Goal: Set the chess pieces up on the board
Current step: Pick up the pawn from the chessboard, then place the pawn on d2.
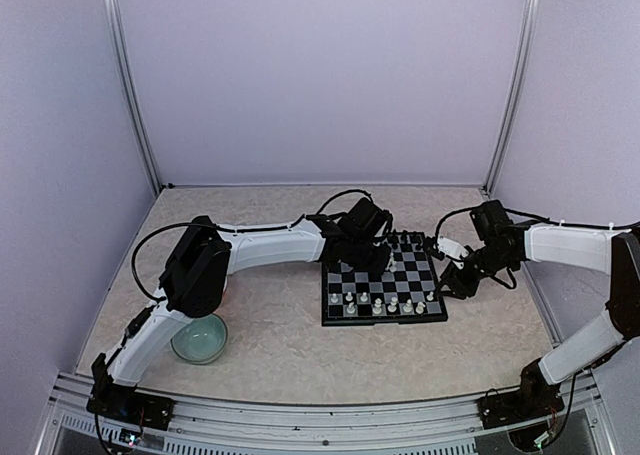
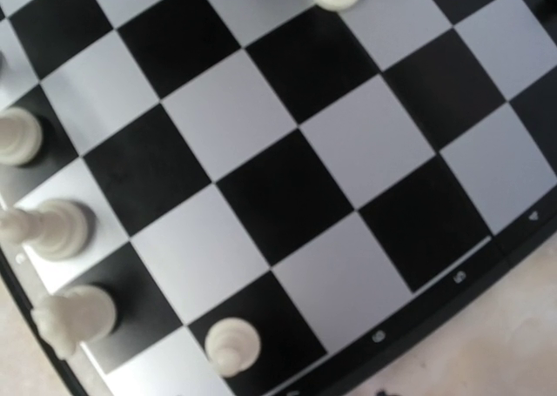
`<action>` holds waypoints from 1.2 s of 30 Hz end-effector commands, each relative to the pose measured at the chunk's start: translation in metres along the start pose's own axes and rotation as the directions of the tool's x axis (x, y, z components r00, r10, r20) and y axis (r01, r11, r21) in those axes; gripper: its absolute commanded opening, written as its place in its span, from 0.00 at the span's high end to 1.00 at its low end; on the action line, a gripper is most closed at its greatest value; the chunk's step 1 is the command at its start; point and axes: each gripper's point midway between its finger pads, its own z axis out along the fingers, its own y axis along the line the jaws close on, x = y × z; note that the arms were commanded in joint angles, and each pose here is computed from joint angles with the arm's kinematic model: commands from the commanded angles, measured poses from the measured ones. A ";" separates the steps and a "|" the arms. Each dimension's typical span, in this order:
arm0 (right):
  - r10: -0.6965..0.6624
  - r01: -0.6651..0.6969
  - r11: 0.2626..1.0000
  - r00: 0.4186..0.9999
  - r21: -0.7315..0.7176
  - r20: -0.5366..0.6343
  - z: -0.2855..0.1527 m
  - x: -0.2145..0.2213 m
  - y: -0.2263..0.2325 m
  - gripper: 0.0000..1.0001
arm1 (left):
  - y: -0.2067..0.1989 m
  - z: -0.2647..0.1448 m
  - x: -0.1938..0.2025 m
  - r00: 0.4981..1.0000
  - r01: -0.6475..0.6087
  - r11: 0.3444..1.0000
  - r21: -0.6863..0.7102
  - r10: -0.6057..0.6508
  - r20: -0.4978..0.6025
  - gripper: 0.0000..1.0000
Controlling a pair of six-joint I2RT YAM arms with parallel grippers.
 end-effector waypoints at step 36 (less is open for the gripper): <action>0.001 -0.002 0.999 0.999 -0.035 -0.046 0.009 0.011 0.009 0.54 | -0.038 -0.059 0.051 0.990 -0.103 0.995 -0.016 0.101 -0.102 0.92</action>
